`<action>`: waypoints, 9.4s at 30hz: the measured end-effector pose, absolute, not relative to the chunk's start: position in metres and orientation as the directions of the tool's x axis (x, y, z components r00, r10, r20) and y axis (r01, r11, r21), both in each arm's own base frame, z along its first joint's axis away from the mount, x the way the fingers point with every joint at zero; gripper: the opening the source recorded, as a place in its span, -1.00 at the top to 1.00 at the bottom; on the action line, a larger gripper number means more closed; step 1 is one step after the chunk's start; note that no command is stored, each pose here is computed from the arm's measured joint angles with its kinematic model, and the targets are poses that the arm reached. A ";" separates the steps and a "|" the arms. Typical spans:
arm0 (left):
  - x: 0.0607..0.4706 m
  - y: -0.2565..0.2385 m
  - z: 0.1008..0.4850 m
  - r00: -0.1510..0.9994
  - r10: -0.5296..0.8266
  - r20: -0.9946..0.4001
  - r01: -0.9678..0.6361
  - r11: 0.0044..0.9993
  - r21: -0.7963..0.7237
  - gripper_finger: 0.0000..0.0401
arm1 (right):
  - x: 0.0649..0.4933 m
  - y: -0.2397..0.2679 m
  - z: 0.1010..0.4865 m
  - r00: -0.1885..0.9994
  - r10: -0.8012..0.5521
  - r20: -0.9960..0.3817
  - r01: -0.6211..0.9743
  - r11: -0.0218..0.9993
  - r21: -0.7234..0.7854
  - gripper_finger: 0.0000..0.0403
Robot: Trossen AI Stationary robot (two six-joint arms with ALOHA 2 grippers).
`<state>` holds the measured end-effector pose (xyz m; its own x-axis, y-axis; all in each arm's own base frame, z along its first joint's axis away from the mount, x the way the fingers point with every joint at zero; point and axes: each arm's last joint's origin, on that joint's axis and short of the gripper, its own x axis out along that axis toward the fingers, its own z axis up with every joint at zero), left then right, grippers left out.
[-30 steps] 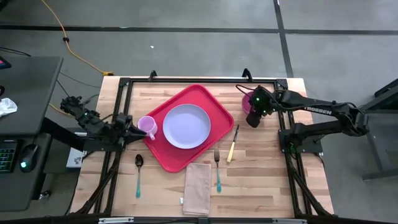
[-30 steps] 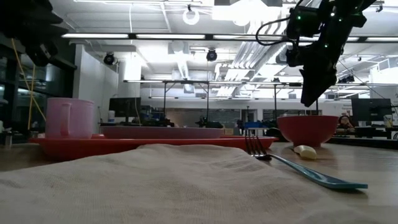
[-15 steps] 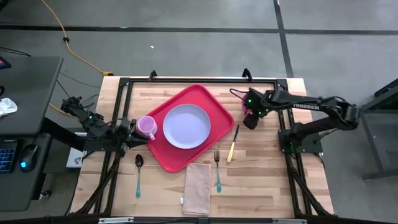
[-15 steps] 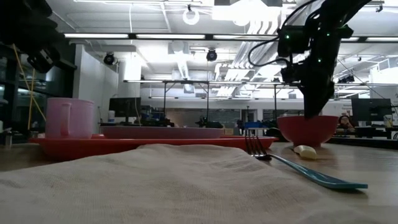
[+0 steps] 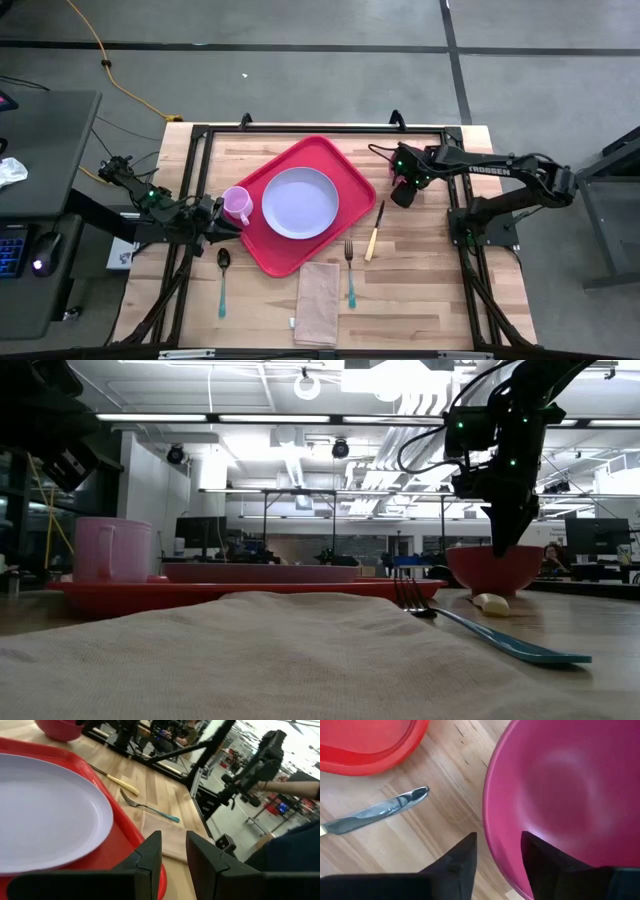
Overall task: Set up tray
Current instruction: Put the pink bowl on top of the white plate on the red serving tray, then put the brown table napkin to the right of the white plate on the red serving tray
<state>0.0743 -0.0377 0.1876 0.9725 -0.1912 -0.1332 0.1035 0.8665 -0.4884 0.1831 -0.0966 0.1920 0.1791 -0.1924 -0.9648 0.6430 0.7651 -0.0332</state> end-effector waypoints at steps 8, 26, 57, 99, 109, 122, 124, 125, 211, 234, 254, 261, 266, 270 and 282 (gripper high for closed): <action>0.074 -0.039 0.188 0.967 -0.218 -0.133 0.127 0.863 -0.490 0.42 | 0.182 -0.097 0.192 0.168 -0.203 -0.965 0.657 0.752 -0.044 0.75; 0.074 -0.039 0.188 0.960 -0.244 -0.134 0.149 0.857 -0.494 0.42 | 0.182 -0.097 0.192 0.164 -0.205 -0.965 0.689 0.724 -0.036 1.00; 0.074 -0.037 0.185 0.973 -0.175 -0.153 0.126 0.950 -0.285 0.41 | 0.226 -0.098 0.297 0.416 -0.274 -0.867 0.621 0.782 0.051 1.00; 0.073 -0.036 0.181 0.966 -0.165 -0.197 0.110 0.959 -0.263 0.41 | 0.424 -0.043 0.331 0.448 -0.013 -0.894 0.237 0.966 0.105 1.00; 0.073 -0.036 0.181 0.967 -0.165 -0.197 0.110 0.958 -0.263 0.41 | 0.431 -0.024 0.334 0.508 0.009 -0.862 0.196 0.973 0.125 1.00; 0.075 -0.036 0.189 0.983 -0.144 -0.116 0.117 0.970 -0.213 0.41 | 0.435 -0.015 0.337 0.548 0.039 -0.836 0.159 0.976 0.150 1.00; 0.075 -0.036 0.189 0.983 -0.141 -0.117 0.114 0.971 -0.212 0.41 | 0.435 -0.015 0.337 0.548 0.039 -0.835 0.160 0.976 0.151 1.00; 0.075 -0.036 0.189 0.983 -0.141 -0.118 0.114 0.971 -0.211 0.41 | 0.435 -0.015 0.337 0.548 0.039 -0.835 0.160 0.976 0.151 1.00; 0.074 -0.032 0.183 0.985 -0.026 -0.173 -0.009 0.979 -0.201 0.41 | 0.487 -0.016 0.231 0.407 0.099 -0.908 0.005 0.994 0.110 1.00; 0.074 -0.032 0.182 0.984 -0.026 -0.176 -0.009 0.980 -0.199 0.41 | 0.489 -0.015 0.232 0.420 0.116 -0.900 0.000 0.992 0.128 0.93; 0.074 -0.032 0.182 0.983 -0.027 -0.180 -0.009 0.980 -0.198 0.41 | 0.489 -0.016 0.232 0.421 0.087 -0.903 0.012 0.995 0.102 0.66; 0.074 -0.033 0.182 0.983 -0.030 -0.180 -0.011 0.974 -0.225 0.41 | 0.483 -0.016 0.246 0.438 0.066 -0.897 0.017 0.996 0.082 0.66; 0.074 -0.033 0.182 0.983 -0.030 -0.181 -0.017 0.968 -0.250 0.41 | 0.476 -0.017 0.264 0.462 0.035 -0.886 0.024 0.998 0.052 0.66; 0.074 -0.033 0.182 0.983 -0.032 -0.180 -0.015 0.966 -0.257 0.41 | 0.469 -0.015 0.283 0.495 0.008 -0.869 0.031 0.999 0.027 0.66; 0.074 -0.033 0.182 0.984 -0.033 -0.176 -0.036 0.926 -0.376 0.41 | 0.444 0.002 0.322 0.516 -0.037 -0.856 0.145 0.988 0.045 0.67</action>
